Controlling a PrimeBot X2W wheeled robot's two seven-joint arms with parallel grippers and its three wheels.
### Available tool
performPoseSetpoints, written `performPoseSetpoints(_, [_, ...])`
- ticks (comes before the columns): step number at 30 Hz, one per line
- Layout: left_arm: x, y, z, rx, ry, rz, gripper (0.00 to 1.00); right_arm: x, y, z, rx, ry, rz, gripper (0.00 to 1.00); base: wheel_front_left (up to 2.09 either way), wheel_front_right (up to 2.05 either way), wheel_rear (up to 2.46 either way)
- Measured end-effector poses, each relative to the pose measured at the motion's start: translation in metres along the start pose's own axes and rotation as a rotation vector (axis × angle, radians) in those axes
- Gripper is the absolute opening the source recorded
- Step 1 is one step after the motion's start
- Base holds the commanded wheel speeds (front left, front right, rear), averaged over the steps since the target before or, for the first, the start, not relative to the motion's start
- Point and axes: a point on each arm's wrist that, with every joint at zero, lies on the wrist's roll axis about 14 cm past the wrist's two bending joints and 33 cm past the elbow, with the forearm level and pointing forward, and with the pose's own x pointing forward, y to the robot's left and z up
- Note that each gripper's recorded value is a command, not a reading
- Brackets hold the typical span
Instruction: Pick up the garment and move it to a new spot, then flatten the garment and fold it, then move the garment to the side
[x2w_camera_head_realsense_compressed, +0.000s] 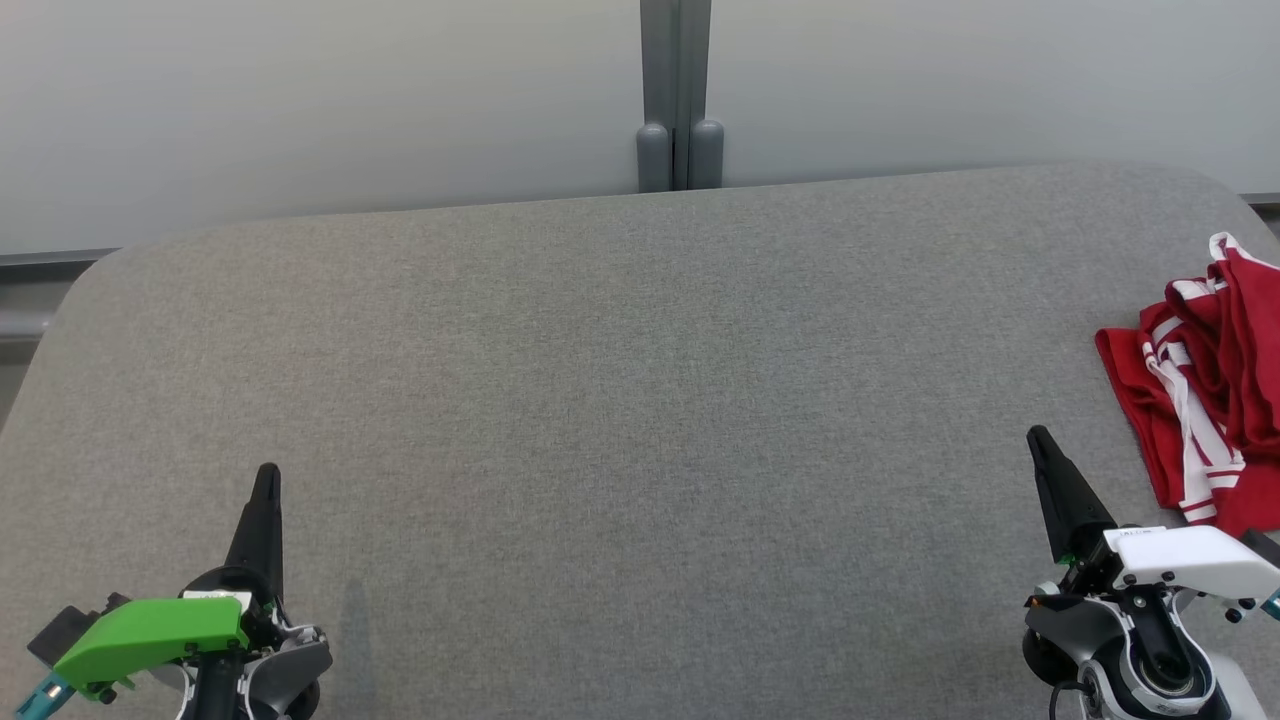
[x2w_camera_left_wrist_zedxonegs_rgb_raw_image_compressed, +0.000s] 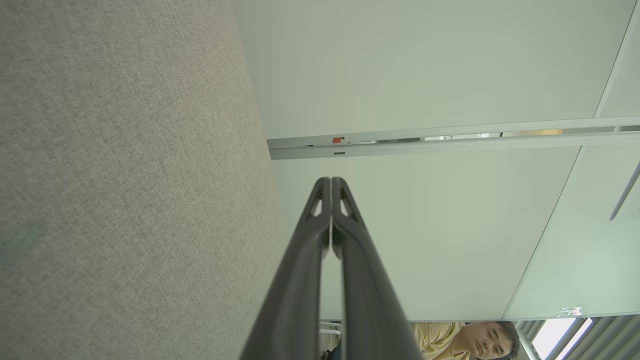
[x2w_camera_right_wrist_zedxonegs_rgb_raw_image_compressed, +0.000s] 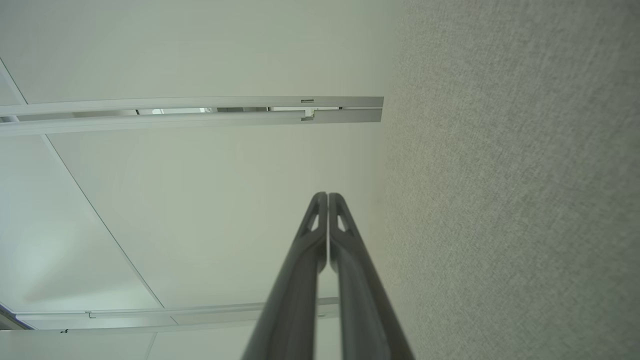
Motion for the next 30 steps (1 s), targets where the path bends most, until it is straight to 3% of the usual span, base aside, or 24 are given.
performPoseSetpoints(30, [0.0015, -0.0033, 0.0009, -0.029, 0.000, -0.011, 0.00, 0.0009, 0.0016, 0.0002, 0.030, -0.001, 0.006, 0.00, 0.00, 0.00, 0.00])
